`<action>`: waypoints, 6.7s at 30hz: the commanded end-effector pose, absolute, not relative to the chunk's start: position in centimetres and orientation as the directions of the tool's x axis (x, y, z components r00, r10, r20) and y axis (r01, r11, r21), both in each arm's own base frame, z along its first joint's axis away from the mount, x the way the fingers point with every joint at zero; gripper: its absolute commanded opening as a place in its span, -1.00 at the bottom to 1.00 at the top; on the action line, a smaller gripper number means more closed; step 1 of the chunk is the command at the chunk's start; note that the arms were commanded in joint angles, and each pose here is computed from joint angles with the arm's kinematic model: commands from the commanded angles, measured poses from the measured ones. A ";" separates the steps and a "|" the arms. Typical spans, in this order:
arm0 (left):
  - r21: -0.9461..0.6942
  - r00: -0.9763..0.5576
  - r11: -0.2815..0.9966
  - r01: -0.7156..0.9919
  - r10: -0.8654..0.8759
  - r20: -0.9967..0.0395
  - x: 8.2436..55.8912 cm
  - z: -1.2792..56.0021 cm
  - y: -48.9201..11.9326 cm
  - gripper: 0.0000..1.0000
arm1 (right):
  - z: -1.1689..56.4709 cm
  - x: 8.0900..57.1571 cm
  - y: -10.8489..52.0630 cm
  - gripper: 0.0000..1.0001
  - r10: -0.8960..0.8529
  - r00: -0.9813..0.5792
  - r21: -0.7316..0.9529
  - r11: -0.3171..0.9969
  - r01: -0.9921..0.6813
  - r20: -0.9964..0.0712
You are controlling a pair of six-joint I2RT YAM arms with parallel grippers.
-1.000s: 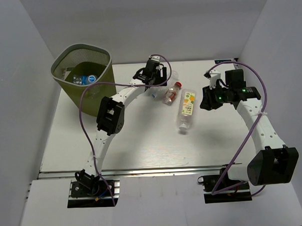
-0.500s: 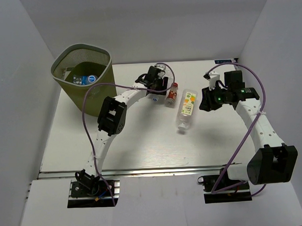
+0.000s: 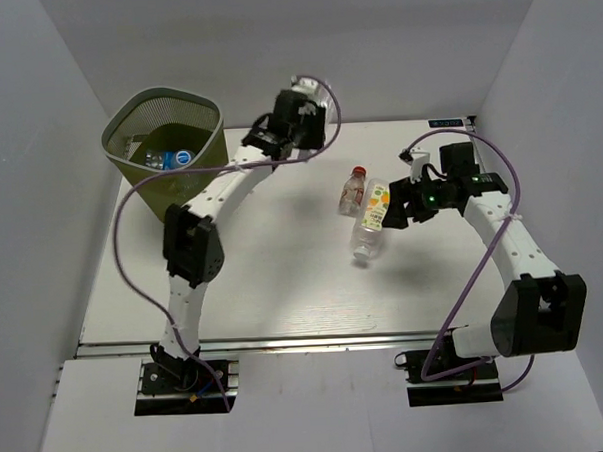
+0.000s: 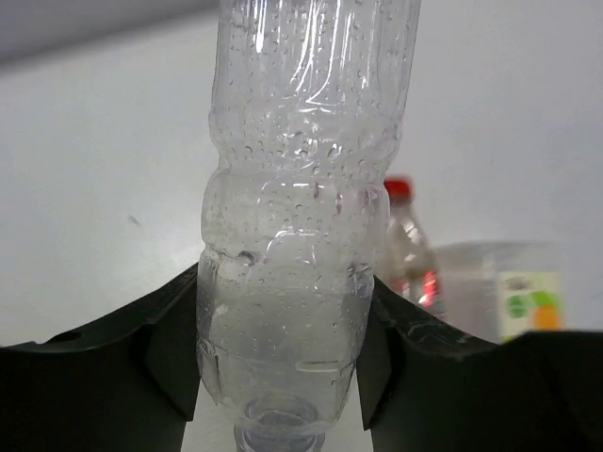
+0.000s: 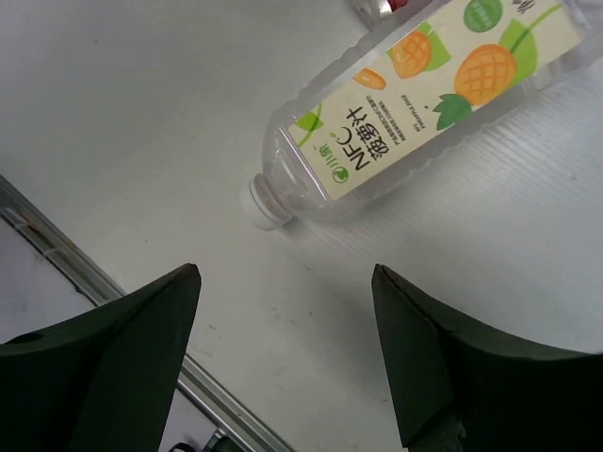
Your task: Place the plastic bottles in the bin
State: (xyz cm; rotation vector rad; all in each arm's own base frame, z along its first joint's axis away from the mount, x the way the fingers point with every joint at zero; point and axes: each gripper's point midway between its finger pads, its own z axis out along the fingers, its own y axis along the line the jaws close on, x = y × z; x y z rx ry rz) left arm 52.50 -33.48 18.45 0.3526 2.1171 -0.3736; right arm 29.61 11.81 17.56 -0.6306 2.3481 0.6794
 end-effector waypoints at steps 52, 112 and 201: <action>-0.109 -0.166 0.926 0.361 -0.051 -0.985 38.8 43.7 -12.5 0.99 | 10.9 24.7 19.7 0.76 -0.096 -0.922 0.643 0.689 -0.333 -0.375; -0.498 -0.610 0.689 0.527 -0.101 -0.786 21.4 23.6 -16.7 0.99 | 16.5 31.3 15.8 -1.00 0.068 -0.567 0.300 0.896 -0.327 -0.821; -0.022 -0.498 0.821 0.570 0.324 -0.804 49.6 10.1 -41.2 0.99 | 21.2 31.0 6.3 0.80 0.012 -0.723 0.352 0.879 -0.322 -0.691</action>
